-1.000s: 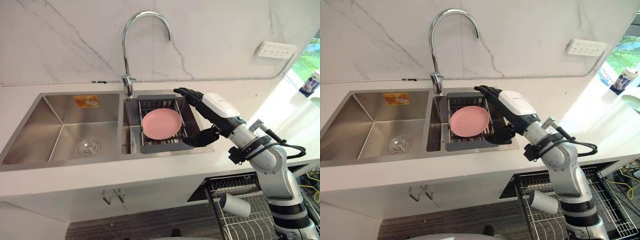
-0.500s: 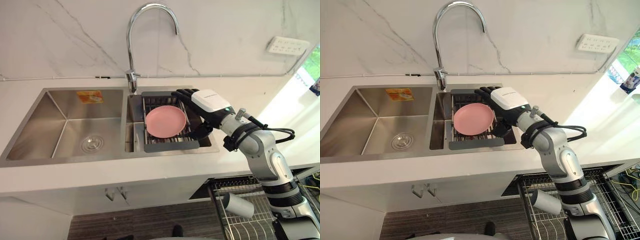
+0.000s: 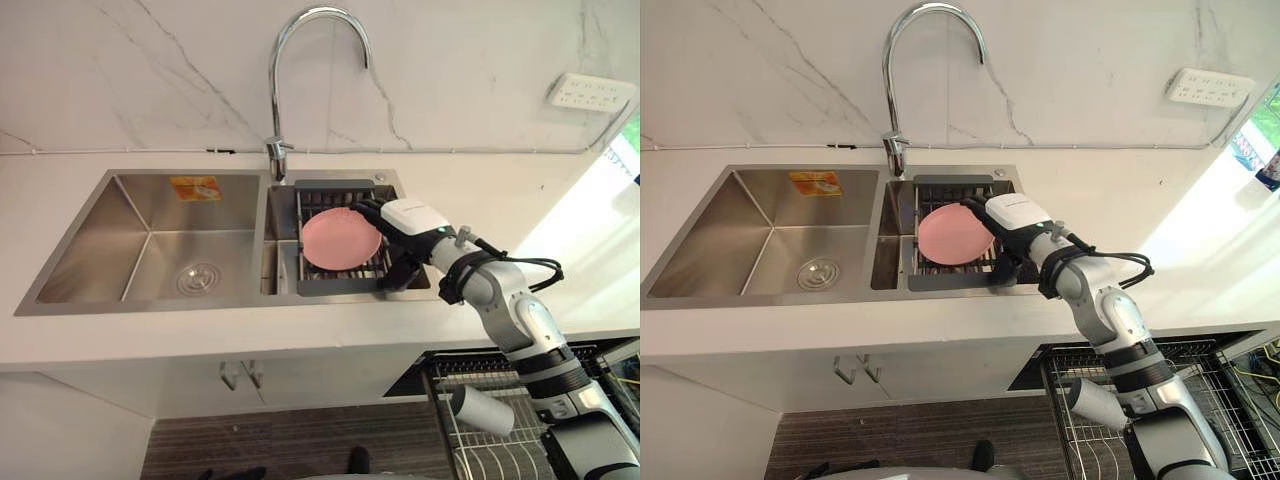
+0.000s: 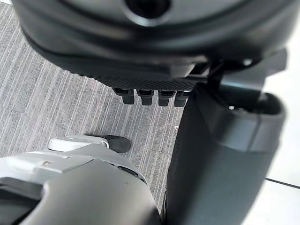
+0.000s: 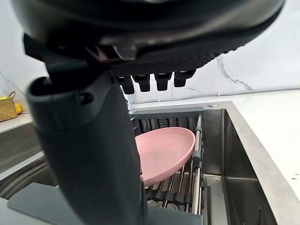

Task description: Walk over to the sink, pick up the cup, carry it to the dishwasher, place the cup inside the dishwasher, then close the dishwasher door

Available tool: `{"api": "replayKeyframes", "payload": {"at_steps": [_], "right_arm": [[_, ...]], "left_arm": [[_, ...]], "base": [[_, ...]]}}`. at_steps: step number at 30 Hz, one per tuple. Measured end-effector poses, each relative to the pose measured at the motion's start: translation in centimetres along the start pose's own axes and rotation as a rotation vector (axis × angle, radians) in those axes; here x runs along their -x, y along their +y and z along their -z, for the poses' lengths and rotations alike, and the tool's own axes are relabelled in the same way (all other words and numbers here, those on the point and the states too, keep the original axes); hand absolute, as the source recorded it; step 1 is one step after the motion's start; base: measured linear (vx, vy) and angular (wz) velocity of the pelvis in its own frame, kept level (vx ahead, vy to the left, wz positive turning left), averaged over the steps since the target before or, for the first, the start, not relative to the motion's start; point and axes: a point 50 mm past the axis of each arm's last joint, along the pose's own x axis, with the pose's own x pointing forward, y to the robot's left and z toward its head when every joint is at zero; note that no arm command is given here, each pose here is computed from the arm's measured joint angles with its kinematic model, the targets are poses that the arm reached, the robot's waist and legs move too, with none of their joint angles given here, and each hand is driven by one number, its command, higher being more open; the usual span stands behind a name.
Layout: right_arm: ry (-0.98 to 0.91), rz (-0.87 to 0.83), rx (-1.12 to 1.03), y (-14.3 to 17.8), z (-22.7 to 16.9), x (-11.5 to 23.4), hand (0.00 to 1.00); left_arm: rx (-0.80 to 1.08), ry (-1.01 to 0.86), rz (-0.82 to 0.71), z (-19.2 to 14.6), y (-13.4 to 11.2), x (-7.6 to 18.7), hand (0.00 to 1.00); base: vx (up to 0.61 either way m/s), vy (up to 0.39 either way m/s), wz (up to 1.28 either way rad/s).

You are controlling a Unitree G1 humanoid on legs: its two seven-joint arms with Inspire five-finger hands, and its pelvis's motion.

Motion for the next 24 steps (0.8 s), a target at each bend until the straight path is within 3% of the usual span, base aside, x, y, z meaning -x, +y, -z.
{"api": "replayKeyframes", "payload": {"at_steps": [6, 24], "right_arm": [[0.007, 0.022, 0.019, -0.2, 0.3, -0.5, 1.0], [0.124, 0.008, 0.12, 3.0, 2.7, -1.4, 1.0]], "left_arm": [[0.001, -0.009, -0.004, -0.2, 0.0, 0.0, 1.0], [0.018, -0.055, -0.025, -0.8, -0.2, 0.1, 1.0]], "base": [[0.0, 0.003, 0.05], [0.02, 0.031, 0.07]]}}
